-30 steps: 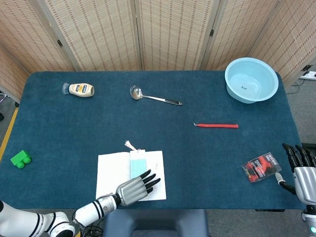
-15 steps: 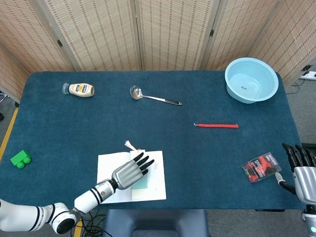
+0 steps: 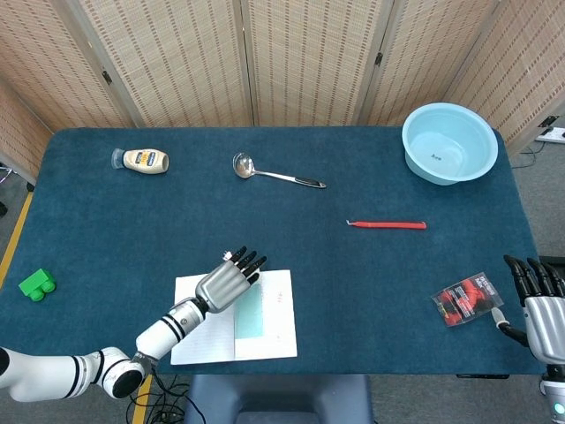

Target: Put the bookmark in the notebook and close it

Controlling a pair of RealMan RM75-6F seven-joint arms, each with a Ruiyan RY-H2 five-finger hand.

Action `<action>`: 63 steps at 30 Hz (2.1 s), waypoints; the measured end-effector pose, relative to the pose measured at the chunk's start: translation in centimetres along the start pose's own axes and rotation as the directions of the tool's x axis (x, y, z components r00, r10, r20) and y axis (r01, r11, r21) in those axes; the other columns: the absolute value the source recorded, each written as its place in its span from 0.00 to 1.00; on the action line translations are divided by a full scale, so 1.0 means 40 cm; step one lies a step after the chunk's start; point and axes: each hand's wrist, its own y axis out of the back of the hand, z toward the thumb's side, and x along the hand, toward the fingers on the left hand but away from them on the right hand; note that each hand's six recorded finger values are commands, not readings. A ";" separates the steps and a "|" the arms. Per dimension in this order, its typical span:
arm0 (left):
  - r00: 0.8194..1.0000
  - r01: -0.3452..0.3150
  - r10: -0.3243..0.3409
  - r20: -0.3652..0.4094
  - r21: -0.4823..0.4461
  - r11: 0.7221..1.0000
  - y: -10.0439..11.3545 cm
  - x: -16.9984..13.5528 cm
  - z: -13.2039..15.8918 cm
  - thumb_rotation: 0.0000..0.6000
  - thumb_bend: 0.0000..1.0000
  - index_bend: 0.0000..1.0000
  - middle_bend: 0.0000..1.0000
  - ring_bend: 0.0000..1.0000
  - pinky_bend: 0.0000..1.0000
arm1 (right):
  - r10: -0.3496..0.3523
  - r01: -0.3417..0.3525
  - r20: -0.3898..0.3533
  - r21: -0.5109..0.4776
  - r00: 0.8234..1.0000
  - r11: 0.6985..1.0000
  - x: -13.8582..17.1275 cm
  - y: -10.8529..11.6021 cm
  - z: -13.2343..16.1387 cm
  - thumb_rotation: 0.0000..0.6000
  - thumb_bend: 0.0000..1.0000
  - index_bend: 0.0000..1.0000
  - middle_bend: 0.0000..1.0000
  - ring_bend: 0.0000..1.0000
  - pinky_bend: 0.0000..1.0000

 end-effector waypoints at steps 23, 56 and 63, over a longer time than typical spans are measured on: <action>0.993 0.101 -0.102 -0.051 -0.021 0.995 -0.079 0.060 -0.035 1.00 0.72 0.22 0.00 0.00 0.13 | 0.010 -0.010 0.010 0.000 1.000 1.000 0.000 -0.008 -0.006 1.00 0.21 0.08 0.14 0.08 0.11; 0.996 0.046 -0.049 -0.080 -0.049 0.998 -0.038 0.023 -0.056 1.00 0.64 0.17 0.00 0.00 0.13 | -0.003 0.003 0.009 -0.001 1.000 1.000 0.003 0.002 -0.011 1.00 0.21 0.08 0.14 0.08 0.11; 0.991 -0.095 0.085 -0.100 -0.093 0.991 -0.004 -0.019 -0.082 1.00 0.44 0.18 0.00 0.01 0.13 | -0.009 0.009 0.001 -0.001 1.000 1.000 0.003 0.007 -0.007 1.00 0.21 0.08 0.14 0.08 0.11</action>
